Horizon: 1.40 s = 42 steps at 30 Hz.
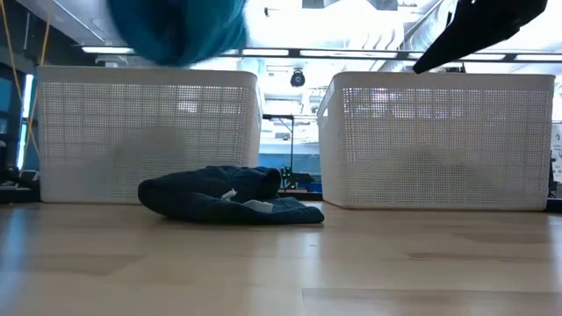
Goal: Sort clothes
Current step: Put the blue towel into the left white laundry organizer
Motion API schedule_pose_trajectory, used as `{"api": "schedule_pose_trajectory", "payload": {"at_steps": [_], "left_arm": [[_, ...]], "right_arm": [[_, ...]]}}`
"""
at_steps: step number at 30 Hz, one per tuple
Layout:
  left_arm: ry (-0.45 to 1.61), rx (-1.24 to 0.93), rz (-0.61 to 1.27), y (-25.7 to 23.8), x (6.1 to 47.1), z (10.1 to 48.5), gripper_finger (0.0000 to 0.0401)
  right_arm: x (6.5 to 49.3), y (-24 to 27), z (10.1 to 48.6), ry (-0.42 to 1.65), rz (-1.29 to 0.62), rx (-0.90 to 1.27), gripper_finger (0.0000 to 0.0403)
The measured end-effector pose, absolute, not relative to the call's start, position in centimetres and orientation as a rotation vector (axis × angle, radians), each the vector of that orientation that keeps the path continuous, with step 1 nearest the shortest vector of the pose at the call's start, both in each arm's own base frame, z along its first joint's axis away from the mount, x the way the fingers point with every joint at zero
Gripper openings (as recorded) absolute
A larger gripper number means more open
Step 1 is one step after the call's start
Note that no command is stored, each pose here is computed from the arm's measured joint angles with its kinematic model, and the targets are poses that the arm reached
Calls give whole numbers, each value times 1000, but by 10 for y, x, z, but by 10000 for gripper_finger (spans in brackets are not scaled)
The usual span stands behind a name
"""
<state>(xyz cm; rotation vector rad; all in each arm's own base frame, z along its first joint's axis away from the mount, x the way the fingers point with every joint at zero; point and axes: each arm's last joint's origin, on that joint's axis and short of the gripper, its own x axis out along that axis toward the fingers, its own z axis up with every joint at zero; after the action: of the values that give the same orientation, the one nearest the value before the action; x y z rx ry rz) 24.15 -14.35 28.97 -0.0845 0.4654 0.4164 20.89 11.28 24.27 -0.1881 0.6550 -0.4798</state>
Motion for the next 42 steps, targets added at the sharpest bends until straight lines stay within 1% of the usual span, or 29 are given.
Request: {"api": "schedule_pose_trajectory", "payload": {"at_steps": [4, 7, 11, 14, 17, 20, 24, 28, 31, 34, 36, 38, 42], "left_arm": [[358, 222, 576, -118, 238, 340, 4], [376, 367, 673, -83, 234, 369, 4], [415, 376, 803, -18, 224, 393, 4], [449, 308, 882, 33, 213, 399, 3], [557, 192, 891, 79, 205, 388, 3], [723, 43, 887, 119, 202, 362, 3], [975, -100, 897, 163, 204, 301, 3], [1208, -176, 899, 191, 203, 237, 10], [1319, -214, 915, 204, 203, 209, 24], [1349, -201, 954, 211, 203, 202, 41], [1341, -191, 960, 212, 204, 208, 56], [1312, -191, 959, 211, 204, 223, 73], [1194, -197, 956, 201, 206, 271, 99]], "right_arm": [[205, 120, 244, 606, -497, -164, 204], [202, 123, 244, 577, -507, -151, 204], [201, 124, 245, 562, -514, -132, 204], [202, 124, 245, 557, -520, -113, 204], [202, 124, 245, 553, -524, -108, 204], [202, 124, 245, 544, -529, -105, 204], [202, 125, 245, 541, -528, -102, 204], [202, 125, 245, 540, -528, -101, 204], [202, 125, 245, 540, -528, -101, 204], [202, 124, 245, 540, -529, -101, 204], [202, 125, 246, 539, -529, -100, 204], [202, 125, 246, 539, -529, -97, 204], [202, 125, 246, 536, -532, -89, 204]]}}
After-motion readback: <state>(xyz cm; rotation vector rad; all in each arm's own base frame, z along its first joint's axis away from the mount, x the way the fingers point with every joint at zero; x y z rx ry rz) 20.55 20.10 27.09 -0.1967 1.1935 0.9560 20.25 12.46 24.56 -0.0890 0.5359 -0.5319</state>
